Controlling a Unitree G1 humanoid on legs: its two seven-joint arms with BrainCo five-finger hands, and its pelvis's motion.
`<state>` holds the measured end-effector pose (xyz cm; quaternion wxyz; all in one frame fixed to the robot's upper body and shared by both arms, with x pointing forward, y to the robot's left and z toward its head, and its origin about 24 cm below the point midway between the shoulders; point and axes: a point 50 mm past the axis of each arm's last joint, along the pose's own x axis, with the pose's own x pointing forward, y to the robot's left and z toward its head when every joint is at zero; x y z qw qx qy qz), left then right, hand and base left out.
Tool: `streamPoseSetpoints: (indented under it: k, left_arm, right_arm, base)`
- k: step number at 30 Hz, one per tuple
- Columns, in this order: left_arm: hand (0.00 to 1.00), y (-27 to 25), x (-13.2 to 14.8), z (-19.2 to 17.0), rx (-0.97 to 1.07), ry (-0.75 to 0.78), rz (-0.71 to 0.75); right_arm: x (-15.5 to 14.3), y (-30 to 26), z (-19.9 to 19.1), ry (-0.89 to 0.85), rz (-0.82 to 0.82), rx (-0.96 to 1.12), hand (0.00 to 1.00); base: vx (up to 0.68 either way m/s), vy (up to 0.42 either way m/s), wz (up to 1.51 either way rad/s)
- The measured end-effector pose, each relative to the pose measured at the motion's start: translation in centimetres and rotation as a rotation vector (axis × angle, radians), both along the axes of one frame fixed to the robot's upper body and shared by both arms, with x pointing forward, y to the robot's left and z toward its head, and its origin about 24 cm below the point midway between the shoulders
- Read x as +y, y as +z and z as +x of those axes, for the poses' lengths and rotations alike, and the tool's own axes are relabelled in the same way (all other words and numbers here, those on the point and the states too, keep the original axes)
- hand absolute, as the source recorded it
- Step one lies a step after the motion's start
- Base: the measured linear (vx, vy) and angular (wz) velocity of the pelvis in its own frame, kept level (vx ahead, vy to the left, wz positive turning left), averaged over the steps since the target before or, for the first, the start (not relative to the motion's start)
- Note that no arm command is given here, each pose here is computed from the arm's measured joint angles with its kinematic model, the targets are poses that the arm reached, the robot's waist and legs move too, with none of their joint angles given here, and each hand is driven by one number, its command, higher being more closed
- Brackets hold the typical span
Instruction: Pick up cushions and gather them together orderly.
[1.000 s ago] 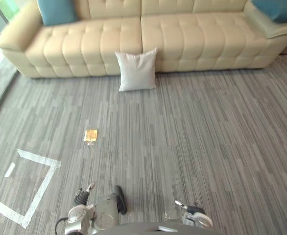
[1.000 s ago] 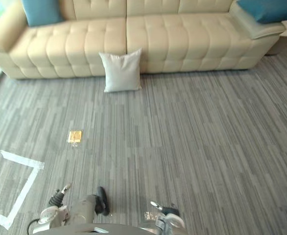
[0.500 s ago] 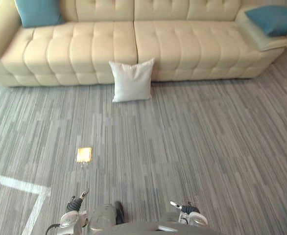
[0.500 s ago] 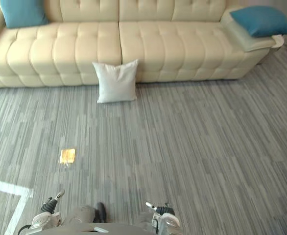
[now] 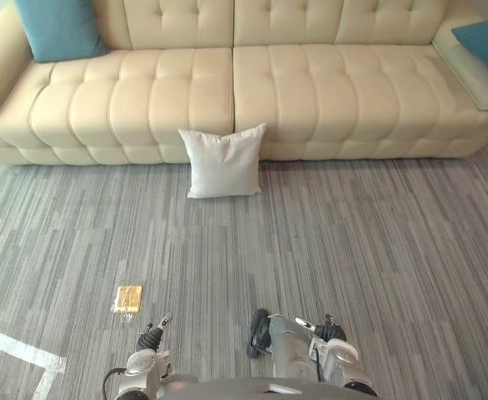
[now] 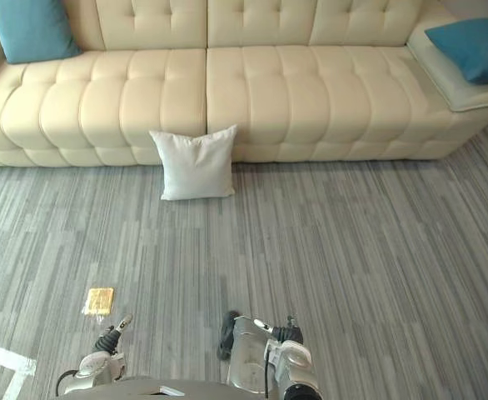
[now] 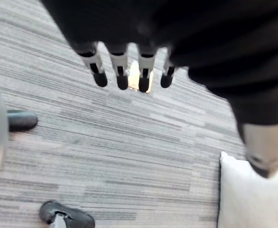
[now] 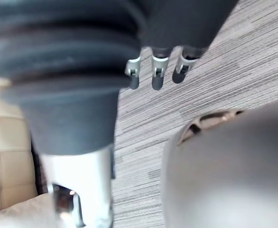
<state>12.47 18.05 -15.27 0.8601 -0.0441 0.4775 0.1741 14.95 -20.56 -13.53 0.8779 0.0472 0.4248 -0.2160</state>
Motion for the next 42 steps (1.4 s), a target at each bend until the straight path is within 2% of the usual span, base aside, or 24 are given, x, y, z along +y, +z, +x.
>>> streamPoseSetpoints:
  k: [9, 17, 24, 34, 42]
  left_arm:
    - [0.00, 0.1, 0.7, -0.6, -0.021, 0.111, -0.015]
    - [0.00, 0.4, 0.8, -0.5, -0.054, 0.137, -0.012]
    - [0.00, 0.6, 2.4, -0.6, -0.059, 0.181, 0.011]
    - [0.00, -0.2, 2.5, -2.5, 0.035, 0.125, 0.020]
    - [0.00, -0.5, 1.7, -2.6, 0.056, 0.104, 0.002]
  right_arm:
    - [-0.7, -0.4, -2.0, -0.021, -0.017, 0.034, 0.00]
    - [-0.6, -1.1, -3.5, -0.028, -0.004, 0.101, 0.00]
    - [2.9, -1.3, -2.2, 0.030, 0.078, 0.076, 0.00]
    - [1.6, -1.1, -2.6, 0.032, 0.047, 0.070, 0.00]
    - [0.7, -0.9, -2.4, 0.048, 0.016, 0.058, 0.00]
  base:
    - [0.26, -0.073, 0.01]
    - [0.38, 0.234, -0.11]
    - [0.37, 0.199, 0.03]
    - [0.21, 0.073, -0.14]
    - [0.29, -0.202, 0.04]
